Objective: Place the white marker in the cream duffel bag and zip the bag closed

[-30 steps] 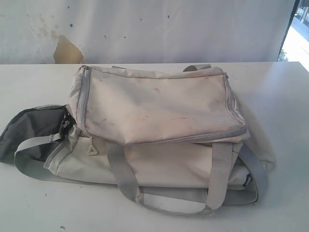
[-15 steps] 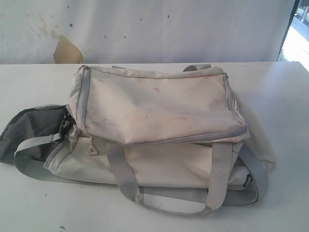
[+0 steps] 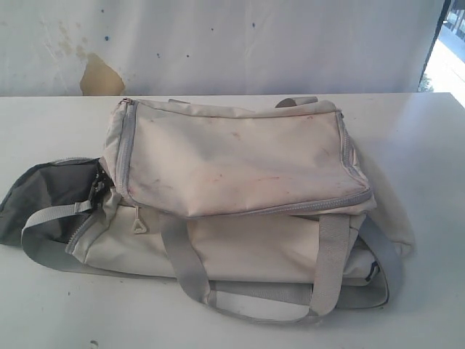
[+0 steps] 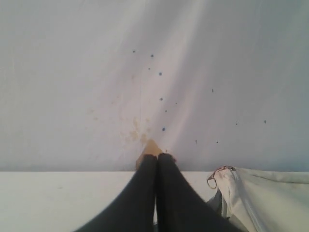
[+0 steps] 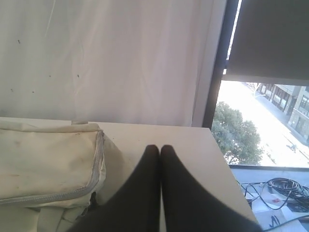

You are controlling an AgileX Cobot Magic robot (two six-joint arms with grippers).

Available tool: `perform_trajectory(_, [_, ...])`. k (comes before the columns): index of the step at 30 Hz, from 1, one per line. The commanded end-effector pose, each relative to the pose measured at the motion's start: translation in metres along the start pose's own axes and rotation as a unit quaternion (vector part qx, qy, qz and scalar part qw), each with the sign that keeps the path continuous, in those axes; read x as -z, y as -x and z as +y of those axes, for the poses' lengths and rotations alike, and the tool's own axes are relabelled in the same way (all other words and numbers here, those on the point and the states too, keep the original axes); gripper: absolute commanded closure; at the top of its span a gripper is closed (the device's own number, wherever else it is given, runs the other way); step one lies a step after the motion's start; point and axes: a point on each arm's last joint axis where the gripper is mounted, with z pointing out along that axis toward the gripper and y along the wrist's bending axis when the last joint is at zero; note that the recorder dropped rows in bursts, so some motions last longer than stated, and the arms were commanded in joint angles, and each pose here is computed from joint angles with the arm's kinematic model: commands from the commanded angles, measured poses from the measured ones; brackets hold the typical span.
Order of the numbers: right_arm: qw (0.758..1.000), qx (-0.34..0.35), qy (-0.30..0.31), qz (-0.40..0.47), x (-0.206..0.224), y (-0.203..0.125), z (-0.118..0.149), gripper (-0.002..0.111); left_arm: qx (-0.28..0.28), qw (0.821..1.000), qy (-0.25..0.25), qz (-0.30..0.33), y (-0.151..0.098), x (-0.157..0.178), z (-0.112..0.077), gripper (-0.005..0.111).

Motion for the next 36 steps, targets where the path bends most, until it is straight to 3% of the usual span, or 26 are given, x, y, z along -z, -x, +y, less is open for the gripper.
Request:
perform_trajectory(1, [1.0,0.003,0.002,-0.014,-0.023,-0.019,0.004,0.108,0.006,0.999,-0.003,-0.042,-0.018,-0.008,-0.001,0.107])
perform_trajectory(10, [0.999,0.008,0.009,-0.034,-0.057,-0.058,0.012,0.108,0.007,1.0,-0.004,0.002,-0.077,-0.016,-0.001,0.107])
perform_trajectory(12, [0.999,0.008,0.01,-0.044,-0.062,-0.066,0.013,0.108,0.006,0.998,-0.003,0.058,-0.088,-0.016,-0.001,0.107])
perform_trajectory(29, [0.999,0.008,0.022,-0.037,-0.088,-0.135,0.025,0.108,0.004,0.998,-0.003,0.068,-0.089,-0.015,-0.001,0.107])
perform_trajectory(36, [1.0,0.006,0.023,-0.008,-0.088,-0.142,0.025,0.108,0.004,0.998,-0.003,0.068,-0.089,-0.015,-0.001,0.107])
